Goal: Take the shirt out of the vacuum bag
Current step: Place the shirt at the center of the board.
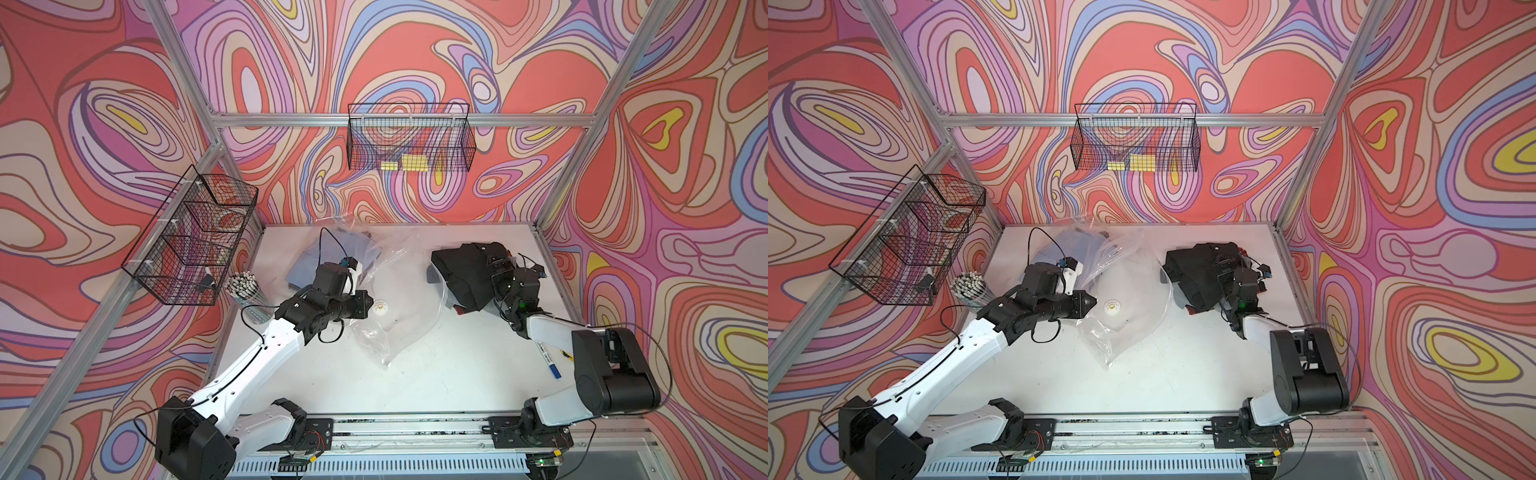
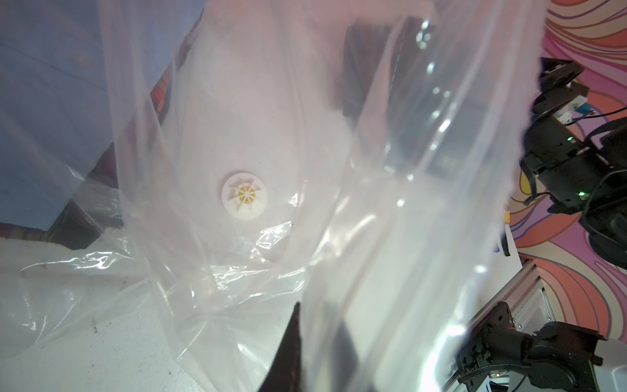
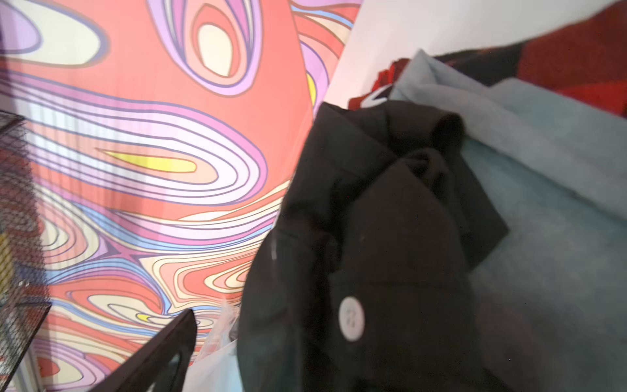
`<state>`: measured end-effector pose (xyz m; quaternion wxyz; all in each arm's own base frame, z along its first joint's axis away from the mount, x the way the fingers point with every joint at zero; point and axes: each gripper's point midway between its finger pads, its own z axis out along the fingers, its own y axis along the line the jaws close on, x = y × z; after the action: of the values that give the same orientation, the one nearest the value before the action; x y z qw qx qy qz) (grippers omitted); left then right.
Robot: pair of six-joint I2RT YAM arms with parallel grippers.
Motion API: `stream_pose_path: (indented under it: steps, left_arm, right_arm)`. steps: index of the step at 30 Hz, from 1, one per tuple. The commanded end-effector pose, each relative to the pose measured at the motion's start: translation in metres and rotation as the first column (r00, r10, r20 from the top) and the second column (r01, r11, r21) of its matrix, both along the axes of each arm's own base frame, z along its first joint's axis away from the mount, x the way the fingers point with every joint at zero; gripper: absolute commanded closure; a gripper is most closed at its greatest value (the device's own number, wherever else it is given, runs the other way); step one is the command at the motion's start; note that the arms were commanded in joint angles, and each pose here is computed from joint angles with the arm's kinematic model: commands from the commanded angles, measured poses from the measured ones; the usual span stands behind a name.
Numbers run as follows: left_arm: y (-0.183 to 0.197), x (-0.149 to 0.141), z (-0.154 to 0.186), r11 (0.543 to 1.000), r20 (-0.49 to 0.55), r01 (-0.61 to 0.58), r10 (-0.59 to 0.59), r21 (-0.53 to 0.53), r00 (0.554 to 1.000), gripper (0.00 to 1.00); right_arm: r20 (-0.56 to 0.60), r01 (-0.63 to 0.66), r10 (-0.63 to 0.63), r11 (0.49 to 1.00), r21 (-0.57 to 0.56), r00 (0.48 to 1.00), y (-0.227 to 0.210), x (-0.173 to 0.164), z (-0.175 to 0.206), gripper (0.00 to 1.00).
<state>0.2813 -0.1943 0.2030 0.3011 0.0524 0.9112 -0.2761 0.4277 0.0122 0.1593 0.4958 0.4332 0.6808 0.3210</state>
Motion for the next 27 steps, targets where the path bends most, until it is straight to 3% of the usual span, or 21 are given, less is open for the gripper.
stream_pose_path:
  steps: [1, 8, 13, 16, 22, 27]
  left_arm:
    - [0.003, -0.001, 0.000, 1.000, -0.007, 0.002, -0.002, 0.009, 1.000, 0.84]
    - [0.002, -0.002, 0.001, 1.000, -0.005, 0.005, -0.005, 0.004, 1.000, 0.84]
    - [0.002, -0.002, 0.002, 1.000, -0.003, 0.005, -0.005, 0.004, 1.000, 0.84]
    - [0.003, -0.002, 0.003, 1.000, 0.000, 0.004, -0.004, 0.006, 1.000, 0.84]
    - [0.004, -0.002, 0.003, 1.000, 0.002, 0.002, -0.002, 0.007, 1.000, 0.84]
    - [0.004, -0.003, 0.004, 1.000, 0.002, 0.000, 0.000, 0.007, 1.000, 0.84]
  right_arm:
    - [-0.079, 0.047, -0.054, 0.996, -0.080, 0.995, -0.012, -0.019, 0.009, 0.02]
    - [-0.068, -0.010, 0.006, 0.998, -0.056, 0.998, -0.004, -0.036, 0.020, 0.02]
    - [-0.123, -0.065, 0.062, 0.998, -0.020, 0.990, 0.006, -0.033, -0.015, 0.02]
    - [-0.175, -0.088, 0.088, 0.996, 0.005, 0.981, 0.012, -0.031, -0.036, 0.02]
    - [-0.333, -0.011, 0.023, 0.999, 0.038, 0.943, 0.002, -0.045, -0.072, 0.02]
    - [-0.444, 0.014, 0.013, 0.998, 0.058, 0.896, 0.000, -0.052, -0.070, 0.02]
